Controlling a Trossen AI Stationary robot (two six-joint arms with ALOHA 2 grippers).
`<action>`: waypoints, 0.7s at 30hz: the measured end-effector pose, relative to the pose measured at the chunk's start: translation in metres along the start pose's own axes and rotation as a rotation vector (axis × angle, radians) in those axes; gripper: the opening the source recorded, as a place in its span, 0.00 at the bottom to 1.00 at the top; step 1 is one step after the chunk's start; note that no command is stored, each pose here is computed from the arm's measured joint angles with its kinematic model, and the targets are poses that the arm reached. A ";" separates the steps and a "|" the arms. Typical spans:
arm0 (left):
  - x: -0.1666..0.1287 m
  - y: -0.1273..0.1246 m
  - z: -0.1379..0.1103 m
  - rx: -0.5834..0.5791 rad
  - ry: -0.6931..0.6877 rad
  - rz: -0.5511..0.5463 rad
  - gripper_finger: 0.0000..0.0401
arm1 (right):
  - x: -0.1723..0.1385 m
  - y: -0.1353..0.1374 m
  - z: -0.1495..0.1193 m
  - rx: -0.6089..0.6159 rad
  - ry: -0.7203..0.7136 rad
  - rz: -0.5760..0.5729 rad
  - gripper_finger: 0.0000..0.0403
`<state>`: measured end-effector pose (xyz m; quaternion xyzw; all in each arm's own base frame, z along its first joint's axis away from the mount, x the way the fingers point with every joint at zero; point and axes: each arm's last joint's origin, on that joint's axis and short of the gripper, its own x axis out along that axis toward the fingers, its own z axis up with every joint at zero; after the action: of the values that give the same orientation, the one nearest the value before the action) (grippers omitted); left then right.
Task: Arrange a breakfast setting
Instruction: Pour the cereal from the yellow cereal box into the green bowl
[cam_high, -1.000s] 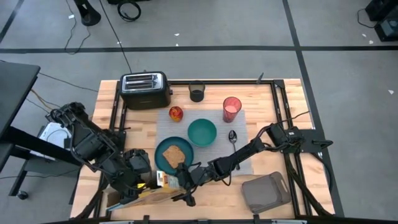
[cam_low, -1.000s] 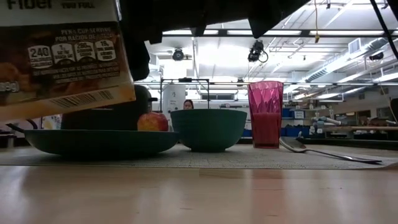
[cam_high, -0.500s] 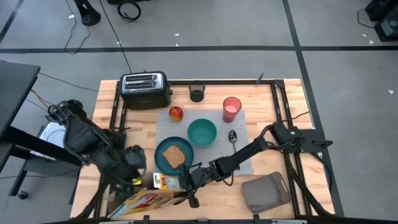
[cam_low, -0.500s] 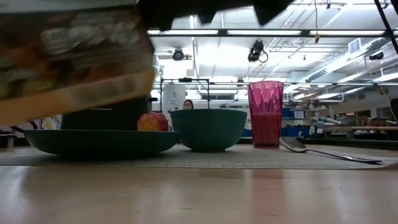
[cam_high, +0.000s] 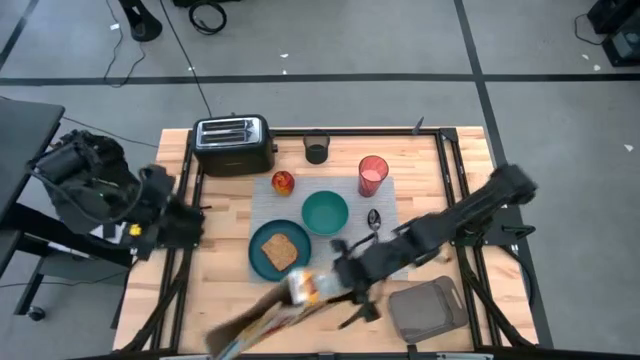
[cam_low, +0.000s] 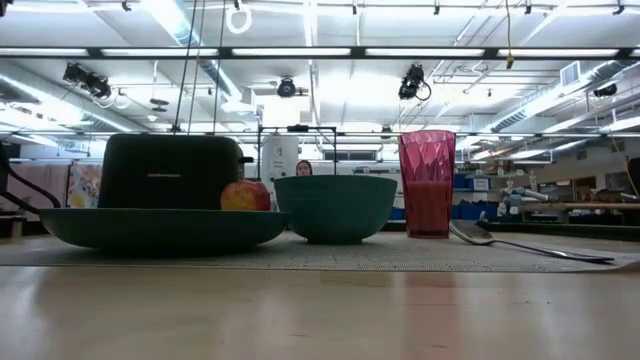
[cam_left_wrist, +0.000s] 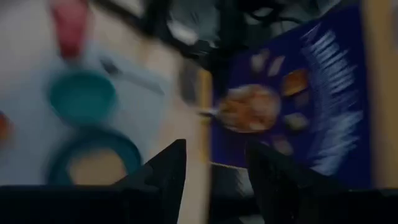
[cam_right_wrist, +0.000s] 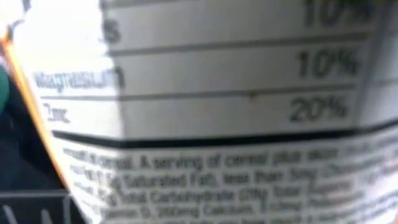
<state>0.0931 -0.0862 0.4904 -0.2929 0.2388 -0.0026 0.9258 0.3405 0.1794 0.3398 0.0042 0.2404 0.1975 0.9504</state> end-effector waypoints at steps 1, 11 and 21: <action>0.000 0.001 0.001 0.036 -0.041 0.027 0.43 | -0.018 0.002 0.006 0.015 -0.018 -0.014 0.41; 0.058 -0.030 0.012 0.223 -0.337 0.138 0.55 | -0.148 -0.022 0.044 0.028 -0.276 -0.291 0.41; 0.155 -0.046 0.053 0.383 -0.570 0.122 0.77 | -0.200 -0.049 0.047 -0.021 -0.333 -0.240 0.41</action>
<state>0.2603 -0.1178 0.4845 -0.0881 -0.0173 0.0899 0.9919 0.2189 0.0625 0.4679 -0.0020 0.0768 0.0820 0.9937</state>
